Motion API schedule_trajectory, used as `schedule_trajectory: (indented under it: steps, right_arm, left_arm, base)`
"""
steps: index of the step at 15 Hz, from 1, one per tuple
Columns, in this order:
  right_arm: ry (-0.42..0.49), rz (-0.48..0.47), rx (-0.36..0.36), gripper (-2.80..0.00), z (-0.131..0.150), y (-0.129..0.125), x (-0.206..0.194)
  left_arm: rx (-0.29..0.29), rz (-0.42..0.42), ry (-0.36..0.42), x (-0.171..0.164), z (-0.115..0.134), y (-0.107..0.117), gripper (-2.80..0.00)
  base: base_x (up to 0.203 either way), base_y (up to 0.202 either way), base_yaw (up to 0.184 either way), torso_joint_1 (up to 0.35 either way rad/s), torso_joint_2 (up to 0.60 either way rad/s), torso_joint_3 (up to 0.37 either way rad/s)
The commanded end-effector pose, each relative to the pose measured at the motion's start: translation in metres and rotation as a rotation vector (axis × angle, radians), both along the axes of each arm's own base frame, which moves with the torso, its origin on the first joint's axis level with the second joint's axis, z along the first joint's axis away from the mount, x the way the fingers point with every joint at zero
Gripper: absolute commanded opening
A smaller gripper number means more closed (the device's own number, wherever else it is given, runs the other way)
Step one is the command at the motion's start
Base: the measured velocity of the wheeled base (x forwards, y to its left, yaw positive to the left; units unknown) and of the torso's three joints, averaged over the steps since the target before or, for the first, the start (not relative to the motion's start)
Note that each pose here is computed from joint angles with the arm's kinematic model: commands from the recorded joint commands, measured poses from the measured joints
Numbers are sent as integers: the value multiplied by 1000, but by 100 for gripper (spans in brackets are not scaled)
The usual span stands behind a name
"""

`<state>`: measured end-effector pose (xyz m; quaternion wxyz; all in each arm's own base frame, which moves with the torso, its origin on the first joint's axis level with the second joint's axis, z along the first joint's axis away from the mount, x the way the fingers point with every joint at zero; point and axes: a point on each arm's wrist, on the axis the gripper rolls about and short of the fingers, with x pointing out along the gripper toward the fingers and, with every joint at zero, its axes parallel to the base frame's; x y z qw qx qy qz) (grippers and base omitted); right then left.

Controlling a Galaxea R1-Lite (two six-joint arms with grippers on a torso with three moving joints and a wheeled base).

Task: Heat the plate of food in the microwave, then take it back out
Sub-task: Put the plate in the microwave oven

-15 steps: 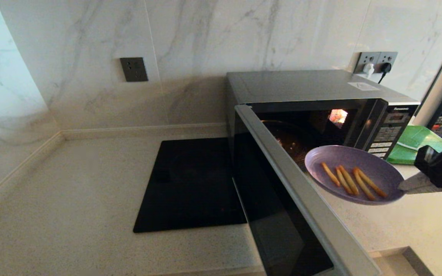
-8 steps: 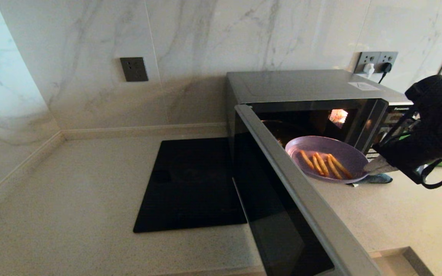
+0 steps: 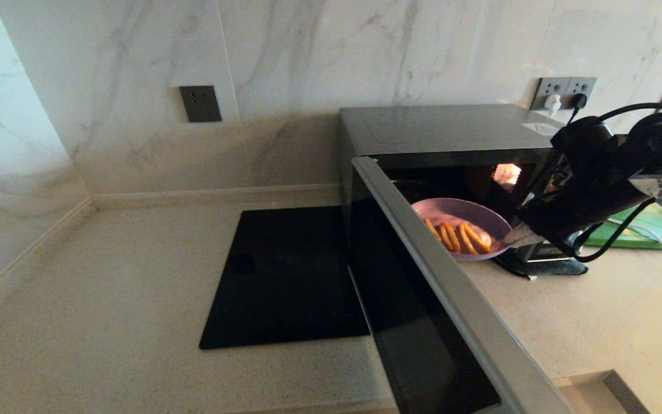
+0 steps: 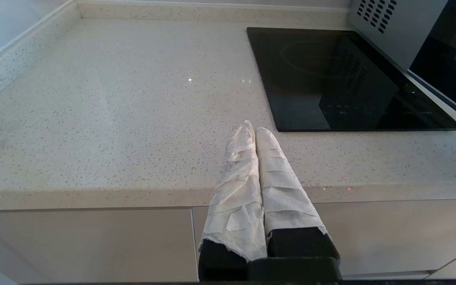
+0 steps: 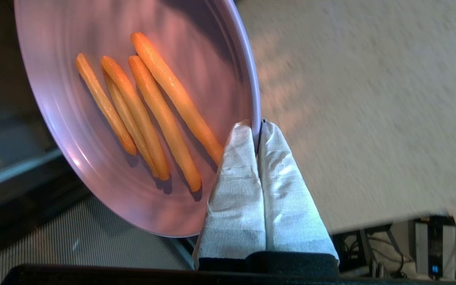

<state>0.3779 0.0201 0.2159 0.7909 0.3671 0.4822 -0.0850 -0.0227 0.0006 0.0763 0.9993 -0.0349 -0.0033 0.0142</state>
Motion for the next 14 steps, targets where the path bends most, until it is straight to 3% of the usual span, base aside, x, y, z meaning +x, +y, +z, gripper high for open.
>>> schedule_trajectory:
  steps: [1, 7, 14]
  right_arm:
    - [22, 8, 3, -280, -17, 5, 21]
    - [-45, 39, 7, -280, -30, 19, 49]
    - [-53, 38, 5, -280, -39, 20, 57]
  left_arm:
    - [-1, 0, -1, 0, 0, 0, -280]
    - [-1, 2, -1, 0, 0, 0, -280]
    - [-1, 1, -1, 0, 0, 0, -280]
  base:
    - [0, 0, 0, 0, 0, 0]
    - [0, 0, 0, 0, 0, 0]
    - [0, 0, 0, 0, 0, 0]
